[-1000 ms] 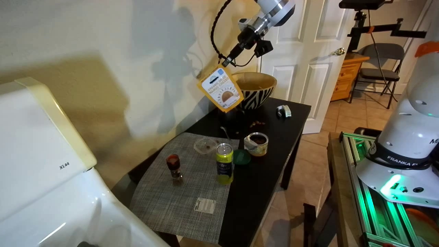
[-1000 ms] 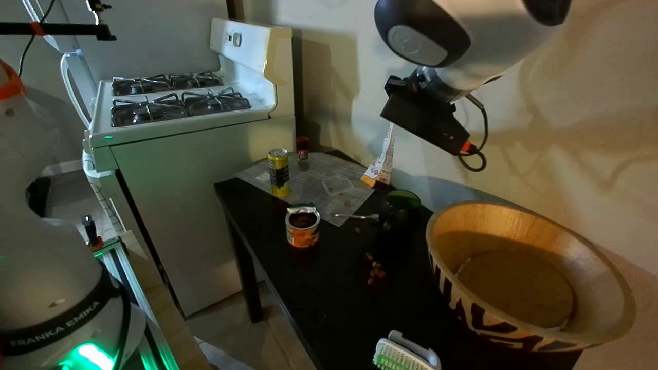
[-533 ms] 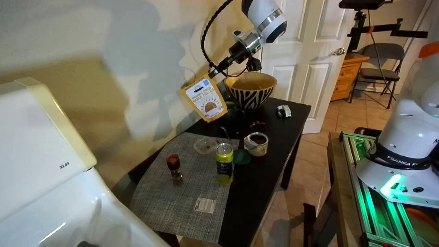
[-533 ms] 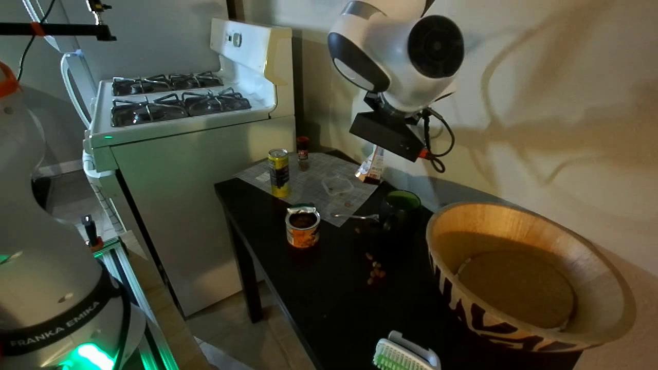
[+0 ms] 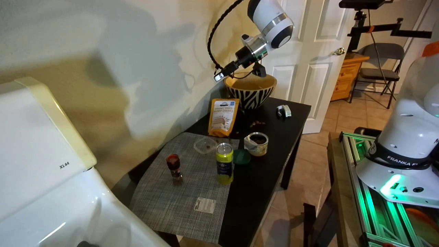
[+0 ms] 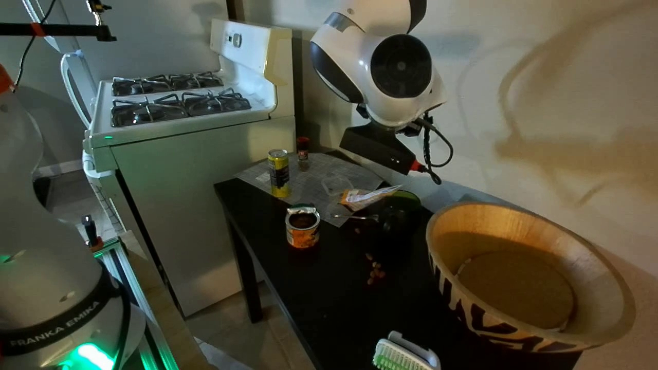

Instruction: Remove the orange bag from the dish

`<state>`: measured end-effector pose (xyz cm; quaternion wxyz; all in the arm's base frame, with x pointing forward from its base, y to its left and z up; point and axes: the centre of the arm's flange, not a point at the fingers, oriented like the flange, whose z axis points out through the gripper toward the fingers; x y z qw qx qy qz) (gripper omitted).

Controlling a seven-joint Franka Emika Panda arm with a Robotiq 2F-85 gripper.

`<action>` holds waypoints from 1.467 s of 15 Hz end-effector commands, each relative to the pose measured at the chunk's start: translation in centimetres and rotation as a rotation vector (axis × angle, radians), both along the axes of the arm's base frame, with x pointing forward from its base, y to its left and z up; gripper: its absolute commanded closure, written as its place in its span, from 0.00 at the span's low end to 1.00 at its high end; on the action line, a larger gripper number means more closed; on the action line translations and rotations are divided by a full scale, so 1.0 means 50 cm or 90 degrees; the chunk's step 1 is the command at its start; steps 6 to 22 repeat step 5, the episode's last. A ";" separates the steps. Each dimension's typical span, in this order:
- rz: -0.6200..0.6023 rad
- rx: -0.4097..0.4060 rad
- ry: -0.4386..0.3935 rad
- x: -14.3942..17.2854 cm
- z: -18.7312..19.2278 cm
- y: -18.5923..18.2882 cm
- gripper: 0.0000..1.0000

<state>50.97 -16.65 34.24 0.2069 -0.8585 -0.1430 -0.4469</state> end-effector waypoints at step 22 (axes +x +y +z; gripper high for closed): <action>0.001 0.011 -0.034 -0.047 0.109 -0.077 0.07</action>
